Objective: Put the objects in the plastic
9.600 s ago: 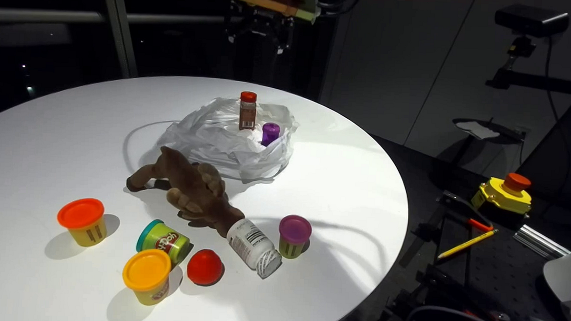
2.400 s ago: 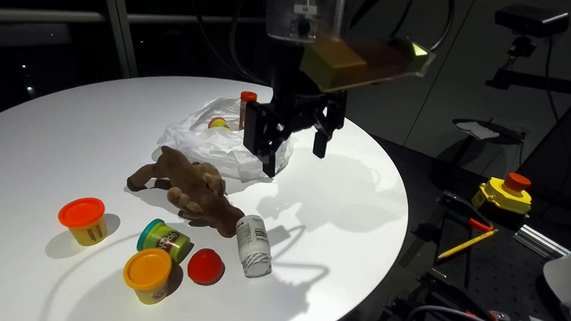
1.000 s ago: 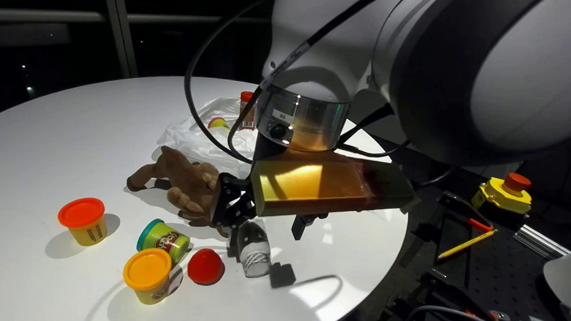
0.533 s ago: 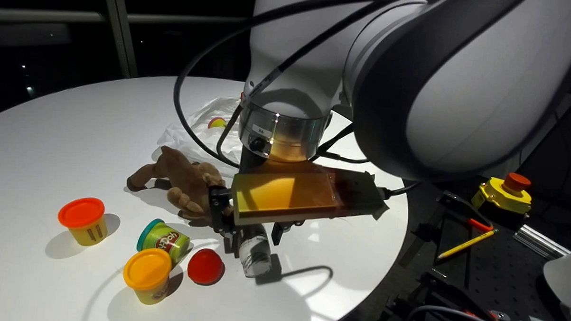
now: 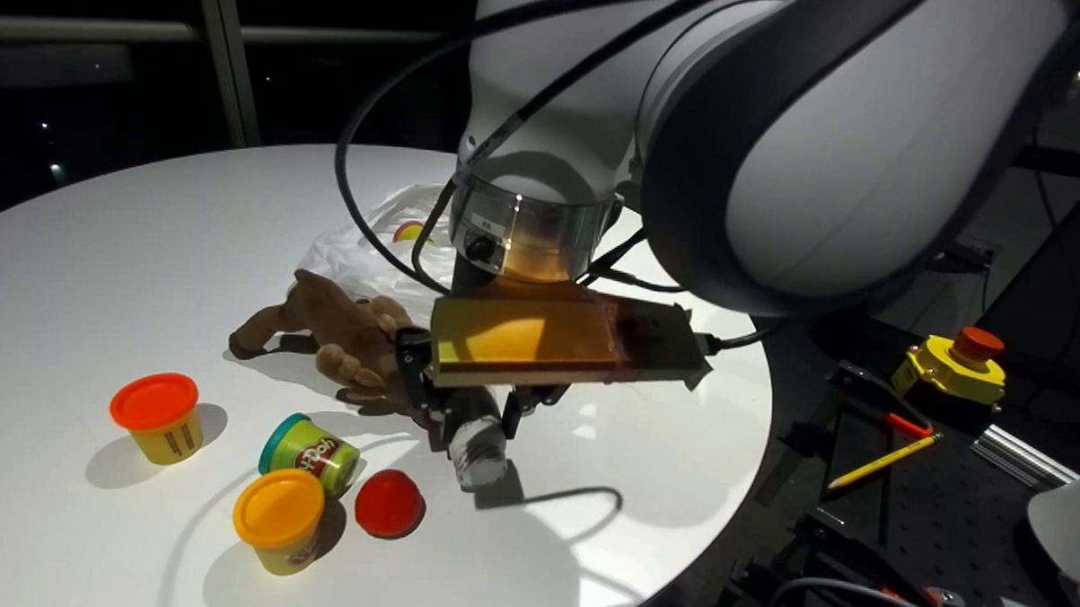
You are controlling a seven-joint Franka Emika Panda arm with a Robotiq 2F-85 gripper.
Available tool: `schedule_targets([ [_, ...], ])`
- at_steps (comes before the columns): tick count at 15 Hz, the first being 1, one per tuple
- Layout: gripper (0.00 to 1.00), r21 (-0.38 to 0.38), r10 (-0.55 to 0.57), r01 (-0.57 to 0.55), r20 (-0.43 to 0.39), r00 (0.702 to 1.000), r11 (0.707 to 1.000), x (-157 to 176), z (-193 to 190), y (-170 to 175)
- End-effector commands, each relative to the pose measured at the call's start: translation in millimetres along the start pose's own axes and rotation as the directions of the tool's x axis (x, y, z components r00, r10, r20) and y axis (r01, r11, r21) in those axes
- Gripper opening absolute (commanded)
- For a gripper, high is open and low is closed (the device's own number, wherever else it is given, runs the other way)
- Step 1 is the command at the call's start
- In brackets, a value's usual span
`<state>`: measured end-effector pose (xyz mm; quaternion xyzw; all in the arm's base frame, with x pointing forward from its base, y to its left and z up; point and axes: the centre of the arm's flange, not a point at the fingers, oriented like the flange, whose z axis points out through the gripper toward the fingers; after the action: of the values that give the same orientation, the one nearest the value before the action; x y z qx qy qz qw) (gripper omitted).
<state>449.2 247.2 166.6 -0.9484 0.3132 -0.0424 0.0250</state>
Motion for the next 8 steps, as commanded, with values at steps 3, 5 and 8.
schedule_targets([
  [3, 0.25, 0.053, 0.028, -0.021, -0.150, 0.988, 0.998, 55.6, -102.4, 5.4],
  [5, 0.25, 0.049, 0.023, -0.013, -0.195, 0.981, 0.999, 87.1, -119.8, 4.5],
  [8, 0.25, 0.029, 0.017, -0.011, -0.222, 0.975, 1.000, 129.5, -116.0, 3.8],
])
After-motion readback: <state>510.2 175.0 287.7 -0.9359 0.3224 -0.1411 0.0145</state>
